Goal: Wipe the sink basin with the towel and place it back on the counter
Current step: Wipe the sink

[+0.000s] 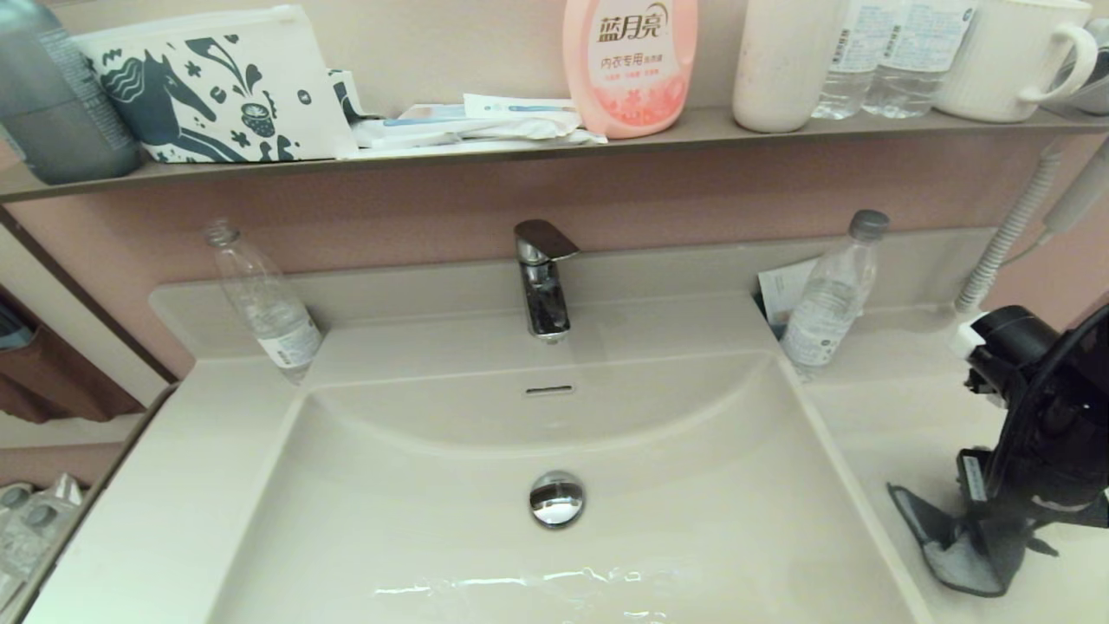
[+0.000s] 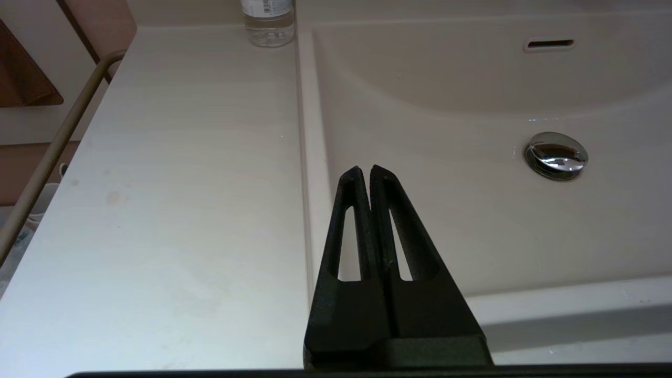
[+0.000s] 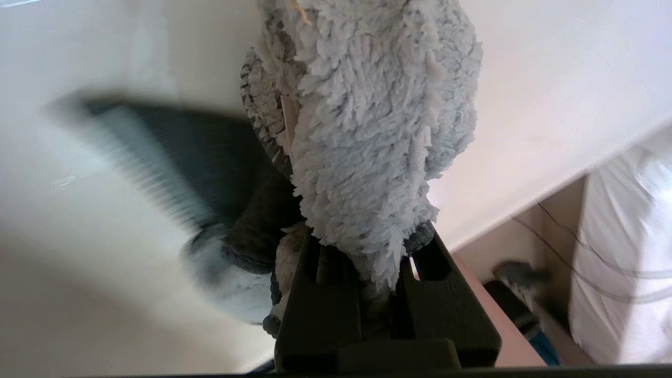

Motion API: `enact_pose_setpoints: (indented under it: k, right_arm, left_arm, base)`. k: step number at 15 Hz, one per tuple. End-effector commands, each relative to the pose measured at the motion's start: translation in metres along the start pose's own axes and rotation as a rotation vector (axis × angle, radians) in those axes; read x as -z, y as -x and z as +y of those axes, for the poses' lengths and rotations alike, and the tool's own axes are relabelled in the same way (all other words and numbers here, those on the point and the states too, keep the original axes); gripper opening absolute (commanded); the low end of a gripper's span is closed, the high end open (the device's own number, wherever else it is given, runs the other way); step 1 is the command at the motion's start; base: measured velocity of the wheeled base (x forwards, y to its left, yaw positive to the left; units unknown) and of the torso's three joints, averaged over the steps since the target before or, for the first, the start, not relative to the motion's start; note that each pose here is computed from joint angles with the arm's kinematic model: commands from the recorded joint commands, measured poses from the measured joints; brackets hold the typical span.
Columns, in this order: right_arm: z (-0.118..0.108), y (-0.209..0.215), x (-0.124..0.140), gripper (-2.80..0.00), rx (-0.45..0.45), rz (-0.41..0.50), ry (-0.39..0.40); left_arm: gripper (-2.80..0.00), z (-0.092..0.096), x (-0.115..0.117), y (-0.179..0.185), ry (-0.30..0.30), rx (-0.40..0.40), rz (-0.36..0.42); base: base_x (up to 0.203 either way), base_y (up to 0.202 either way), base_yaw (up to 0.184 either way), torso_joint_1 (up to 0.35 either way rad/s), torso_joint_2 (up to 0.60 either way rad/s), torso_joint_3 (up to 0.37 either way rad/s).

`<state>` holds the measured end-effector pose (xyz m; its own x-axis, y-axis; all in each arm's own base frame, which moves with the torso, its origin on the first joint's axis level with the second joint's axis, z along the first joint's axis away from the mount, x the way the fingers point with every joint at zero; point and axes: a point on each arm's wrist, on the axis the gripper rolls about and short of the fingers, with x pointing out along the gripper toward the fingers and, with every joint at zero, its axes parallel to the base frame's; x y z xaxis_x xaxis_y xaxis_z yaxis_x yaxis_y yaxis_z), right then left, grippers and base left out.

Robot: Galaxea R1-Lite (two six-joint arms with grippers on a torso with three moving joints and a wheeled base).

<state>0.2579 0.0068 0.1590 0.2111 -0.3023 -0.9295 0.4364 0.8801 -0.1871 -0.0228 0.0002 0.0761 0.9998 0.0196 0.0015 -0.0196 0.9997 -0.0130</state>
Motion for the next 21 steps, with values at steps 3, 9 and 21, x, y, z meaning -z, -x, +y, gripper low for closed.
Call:
enact_pose_setpoints:
  k: [3,9,21]
  right_arm:
    - [-0.032,-0.03,-0.008,-2.8,0.072,0.084,-0.036]
    - [-0.067,-0.066,-0.051,-2.8,0.088,-0.026,-0.134]
    - [0.034,0.015,-0.06,-2.8,-0.168,-0.214,-0.135]
  left_arm:
    - [-2.8,0.0,0.0,0.0,0.001,0.0,0.001]
    - [-2.8,0.0,0.0,0.0,0.001,0.0,0.001]
    - [-2.8,0.0,0.0,0.0,0.001,0.0,0.001]
  base:
    - [0.0,0.0,0.0,0.0,0.0,0.0]
    - [0.0,0.0,0.0,0.0,0.0,0.0]
    - [0.0,0.0,0.0,0.0,0.0,0.0]
